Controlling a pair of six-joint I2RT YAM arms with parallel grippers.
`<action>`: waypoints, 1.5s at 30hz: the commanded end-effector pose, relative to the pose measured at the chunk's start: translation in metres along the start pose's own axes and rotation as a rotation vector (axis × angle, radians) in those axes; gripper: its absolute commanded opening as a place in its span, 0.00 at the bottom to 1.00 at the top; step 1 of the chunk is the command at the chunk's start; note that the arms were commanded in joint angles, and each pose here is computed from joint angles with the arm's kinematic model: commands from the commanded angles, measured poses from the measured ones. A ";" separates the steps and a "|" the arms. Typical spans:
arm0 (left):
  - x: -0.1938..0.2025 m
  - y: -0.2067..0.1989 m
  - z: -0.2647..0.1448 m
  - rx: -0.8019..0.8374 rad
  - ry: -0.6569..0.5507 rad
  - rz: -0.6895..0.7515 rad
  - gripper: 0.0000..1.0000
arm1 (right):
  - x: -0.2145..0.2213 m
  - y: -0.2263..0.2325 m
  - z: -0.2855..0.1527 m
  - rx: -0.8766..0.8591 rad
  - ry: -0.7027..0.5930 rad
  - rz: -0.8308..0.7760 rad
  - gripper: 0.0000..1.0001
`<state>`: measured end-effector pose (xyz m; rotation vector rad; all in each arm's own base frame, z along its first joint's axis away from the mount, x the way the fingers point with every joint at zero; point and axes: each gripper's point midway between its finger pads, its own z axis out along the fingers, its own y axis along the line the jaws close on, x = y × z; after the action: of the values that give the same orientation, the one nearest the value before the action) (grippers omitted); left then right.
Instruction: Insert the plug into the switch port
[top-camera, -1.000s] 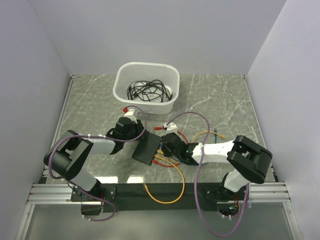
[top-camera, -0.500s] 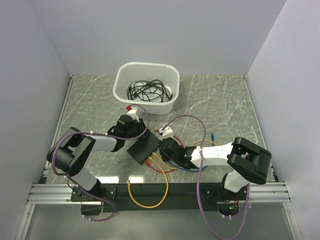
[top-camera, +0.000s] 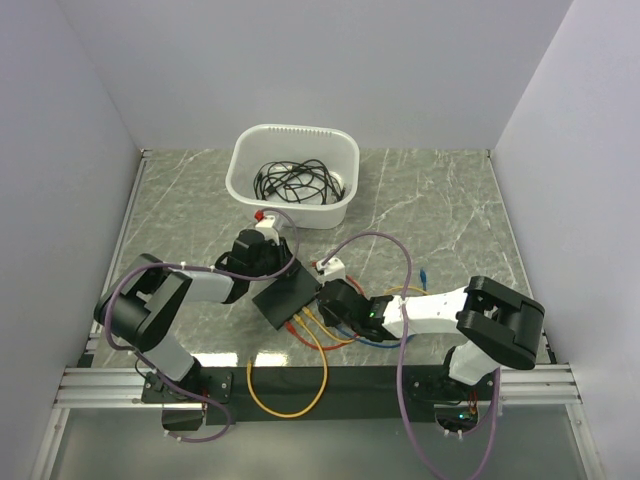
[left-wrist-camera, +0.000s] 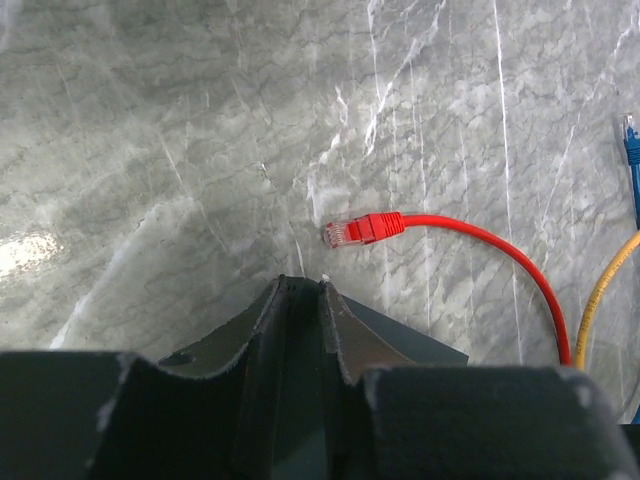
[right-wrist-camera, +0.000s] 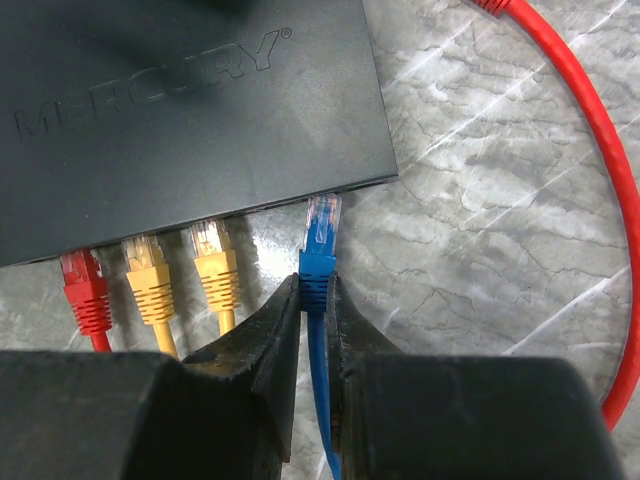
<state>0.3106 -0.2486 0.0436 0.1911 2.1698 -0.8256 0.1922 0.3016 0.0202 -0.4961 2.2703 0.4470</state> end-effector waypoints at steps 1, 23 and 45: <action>0.011 -0.019 0.001 0.104 0.045 0.020 0.24 | -0.039 0.023 -0.006 -0.072 -0.130 0.033 0.00; 0.034 -0.023 0.004 0.115 0.094 -0.018 0.22 | -0.053 0.025 -0.007 0.086 -0.187 -0.037 0.00; 0.041 -0.012 -0.005 0.033 0.112 -0.104 0.22 | -0.046 0.022 0.007 0.111 -0.209 -0.007 0.00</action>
<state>0.3097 -0.2591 0.0422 0.1139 2.1606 -0.8863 0.1896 0.3097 0.0212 -0.5328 2.1994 0.2804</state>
